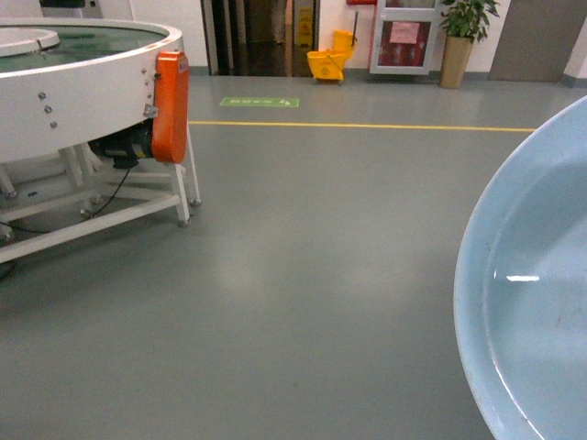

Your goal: Place blue tray on left shelf second layer neatly

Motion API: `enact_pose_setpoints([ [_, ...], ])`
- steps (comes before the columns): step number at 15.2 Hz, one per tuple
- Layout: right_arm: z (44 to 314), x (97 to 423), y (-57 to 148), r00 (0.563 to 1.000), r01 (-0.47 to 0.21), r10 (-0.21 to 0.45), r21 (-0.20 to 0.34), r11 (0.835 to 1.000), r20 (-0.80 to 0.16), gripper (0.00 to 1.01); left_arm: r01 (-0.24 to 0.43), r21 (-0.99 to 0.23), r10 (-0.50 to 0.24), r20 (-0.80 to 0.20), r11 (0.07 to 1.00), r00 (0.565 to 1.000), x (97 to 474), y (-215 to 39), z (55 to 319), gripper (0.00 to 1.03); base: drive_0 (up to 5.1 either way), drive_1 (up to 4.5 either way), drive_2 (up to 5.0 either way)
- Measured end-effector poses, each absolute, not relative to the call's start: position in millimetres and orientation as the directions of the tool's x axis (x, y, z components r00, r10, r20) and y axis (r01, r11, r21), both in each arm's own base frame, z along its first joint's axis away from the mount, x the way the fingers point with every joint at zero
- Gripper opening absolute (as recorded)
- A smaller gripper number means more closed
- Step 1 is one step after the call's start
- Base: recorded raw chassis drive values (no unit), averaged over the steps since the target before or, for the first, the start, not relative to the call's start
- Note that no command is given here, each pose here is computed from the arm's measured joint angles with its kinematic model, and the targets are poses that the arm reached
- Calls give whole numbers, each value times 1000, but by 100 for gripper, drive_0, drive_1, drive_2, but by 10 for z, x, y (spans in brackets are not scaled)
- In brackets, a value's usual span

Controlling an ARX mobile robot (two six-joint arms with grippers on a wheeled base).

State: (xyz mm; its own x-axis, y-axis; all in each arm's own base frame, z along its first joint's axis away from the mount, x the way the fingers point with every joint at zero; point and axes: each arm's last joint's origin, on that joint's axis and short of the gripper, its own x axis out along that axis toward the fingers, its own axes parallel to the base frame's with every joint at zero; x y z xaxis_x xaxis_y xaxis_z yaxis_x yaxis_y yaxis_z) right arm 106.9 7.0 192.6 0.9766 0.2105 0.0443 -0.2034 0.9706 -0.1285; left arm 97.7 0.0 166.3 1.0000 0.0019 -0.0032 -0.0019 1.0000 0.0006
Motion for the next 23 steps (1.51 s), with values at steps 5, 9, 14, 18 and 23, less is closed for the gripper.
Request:
enact_pose_setpoints([
  [5, 1920, 1070, 71, 977, -203, 210, -127, 971, 40, 2, 0, 1, 0, -4, 1000, 1000, 977, 0, 1661, 98, 22, 400, -355],
  [9, 1925, 1069, 71, 977, -203, 210, -128, 971, 45, 2, -1, 1, 1, -4, 1000, 1000, 977, 0, 1662, 98, -6, 330, -343],
  [14, 1920, 1070, 71, 977, -203, 210, -128, 971, 41, 2, -1, 1, 1, -4, 1000, 1000, 977, 1, 1661, 98, -171, -171, -171],
  [18, 1922, 1069, 71, 977, -203, 210, -128, 971, 42, 2, -2, 1, 2, -4, 1000, 1000, 977, 1, 1661, 98, -159, -159, -159],
  [23, 1921, 1069, 71, 977, -203, 210, -127, 971, 41, 2, -1, 1, 1, -6, 1000, 1000, 977, 1, 1660, 98, -150, -66, -234],
])
